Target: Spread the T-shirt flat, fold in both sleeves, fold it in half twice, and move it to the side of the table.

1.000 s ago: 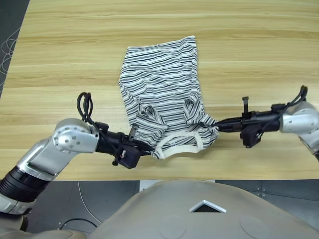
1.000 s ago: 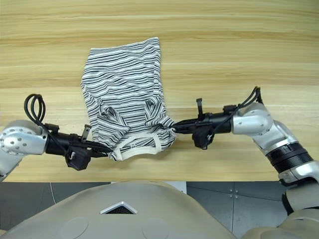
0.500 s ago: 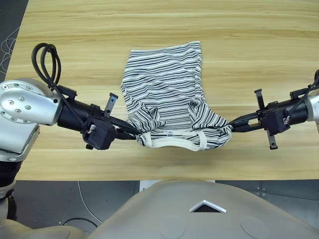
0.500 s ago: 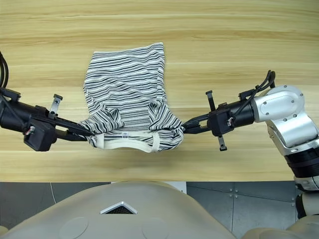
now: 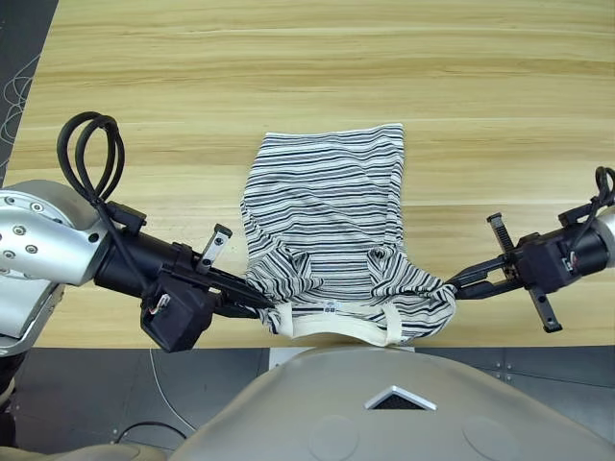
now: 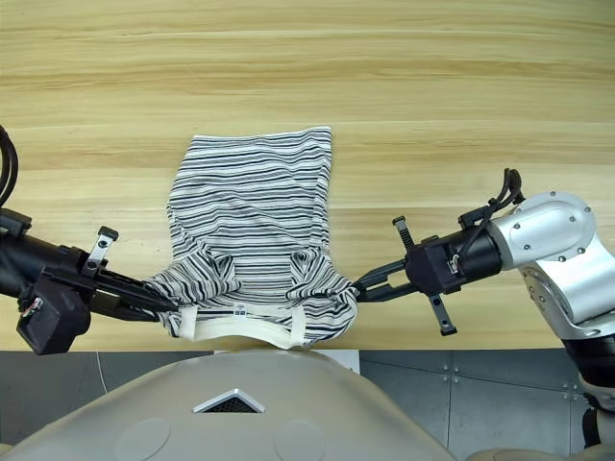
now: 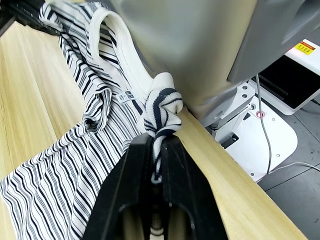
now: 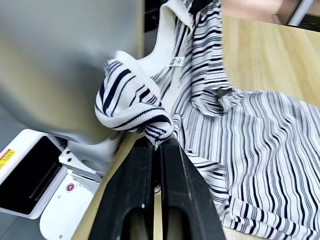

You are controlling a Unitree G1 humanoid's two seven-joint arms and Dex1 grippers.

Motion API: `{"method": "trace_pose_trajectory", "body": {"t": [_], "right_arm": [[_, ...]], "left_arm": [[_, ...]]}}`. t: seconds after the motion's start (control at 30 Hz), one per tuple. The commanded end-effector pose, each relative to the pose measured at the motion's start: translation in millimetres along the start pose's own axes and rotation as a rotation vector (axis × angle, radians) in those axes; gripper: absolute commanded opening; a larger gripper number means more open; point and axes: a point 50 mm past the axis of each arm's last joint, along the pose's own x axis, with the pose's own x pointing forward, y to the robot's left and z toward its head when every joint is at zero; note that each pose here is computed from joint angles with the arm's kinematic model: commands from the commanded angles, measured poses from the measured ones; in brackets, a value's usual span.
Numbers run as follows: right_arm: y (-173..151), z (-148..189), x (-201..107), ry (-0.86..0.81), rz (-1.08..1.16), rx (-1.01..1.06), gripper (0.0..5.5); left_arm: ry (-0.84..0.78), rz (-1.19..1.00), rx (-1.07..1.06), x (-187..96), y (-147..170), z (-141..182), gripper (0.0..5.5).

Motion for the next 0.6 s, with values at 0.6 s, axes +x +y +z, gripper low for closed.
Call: {"method": "trace_pose_trajectory", "body": {"t": [0.6], "right_arm": [[-121,-18,5,0.083,-0.472,-0.337,0.10]], "left_arm": [[0.213,0.454,-0.163,-29,80,-92,0.10]]}}
